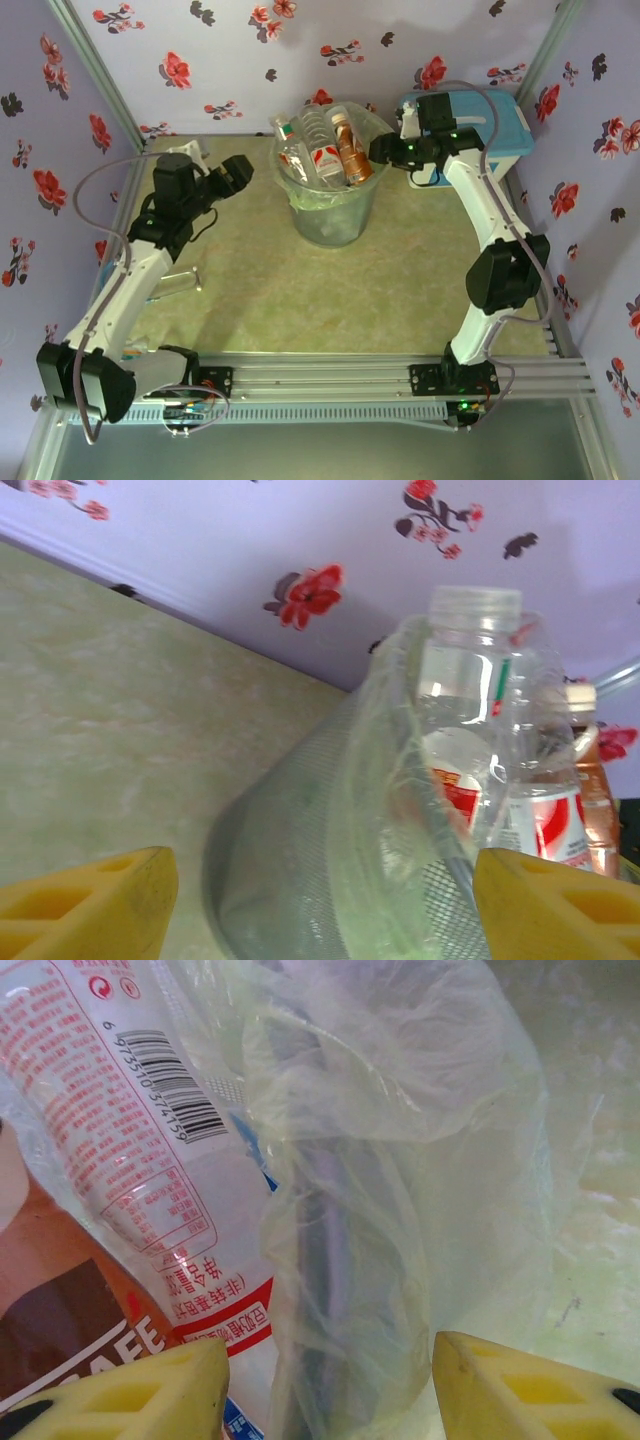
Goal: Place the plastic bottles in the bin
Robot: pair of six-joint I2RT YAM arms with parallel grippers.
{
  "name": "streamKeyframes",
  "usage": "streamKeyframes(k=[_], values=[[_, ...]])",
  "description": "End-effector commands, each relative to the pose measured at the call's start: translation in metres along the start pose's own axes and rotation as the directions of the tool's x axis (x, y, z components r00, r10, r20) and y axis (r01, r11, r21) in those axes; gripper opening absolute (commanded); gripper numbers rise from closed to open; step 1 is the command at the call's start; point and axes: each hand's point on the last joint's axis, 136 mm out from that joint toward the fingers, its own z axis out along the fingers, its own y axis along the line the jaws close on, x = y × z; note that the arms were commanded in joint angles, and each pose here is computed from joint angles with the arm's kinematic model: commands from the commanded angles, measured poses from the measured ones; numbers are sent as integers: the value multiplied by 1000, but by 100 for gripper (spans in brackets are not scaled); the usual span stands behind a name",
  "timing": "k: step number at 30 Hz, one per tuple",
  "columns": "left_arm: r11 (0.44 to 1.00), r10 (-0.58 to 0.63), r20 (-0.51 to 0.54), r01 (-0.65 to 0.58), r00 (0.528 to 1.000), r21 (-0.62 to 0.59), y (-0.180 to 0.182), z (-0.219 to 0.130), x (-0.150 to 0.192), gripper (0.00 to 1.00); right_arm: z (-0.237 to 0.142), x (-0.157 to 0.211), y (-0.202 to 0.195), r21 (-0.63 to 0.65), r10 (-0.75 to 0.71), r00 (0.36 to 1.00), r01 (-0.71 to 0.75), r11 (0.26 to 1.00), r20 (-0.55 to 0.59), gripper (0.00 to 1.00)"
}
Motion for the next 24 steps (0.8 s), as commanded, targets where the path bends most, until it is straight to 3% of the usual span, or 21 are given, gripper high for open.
streamKeyframes(k=[1, 5, 8, 12, 19, 24], values=[[997, 32, 15, -31, 999, -67, 20, -15, -2, 78, -10, -8, 28, -102, 12, 999, -7, 995, 46, 56], [994, 25, 21, -23, 999, -104, 35, -21, -1, 79, -6, -7, 36, -133, 19, 999, -13, 991, 40, 56], [992, 28, 14, -26, 999, -126, 44, -22, 1, 79, -14, -11, 26, -68, 15, 998, -11, 998, 61, 57], [985, 59, 6, -57, 998, -163, 53, -23, 3, 82, -45, -25, 8, 30, 12, 990, -17, 999, 138, 59], [969, 101, 4, -97, 995, -228, 69, -24, 5, 84, -97, -36, -2, 82, -14, 969, -7, 997, 245, 61], [913, 193, 0, -180, 981, -367, 98, -36, 7, 90, -124, -25, -21, 162, -61, 954, 13, 987, 293, 64]])
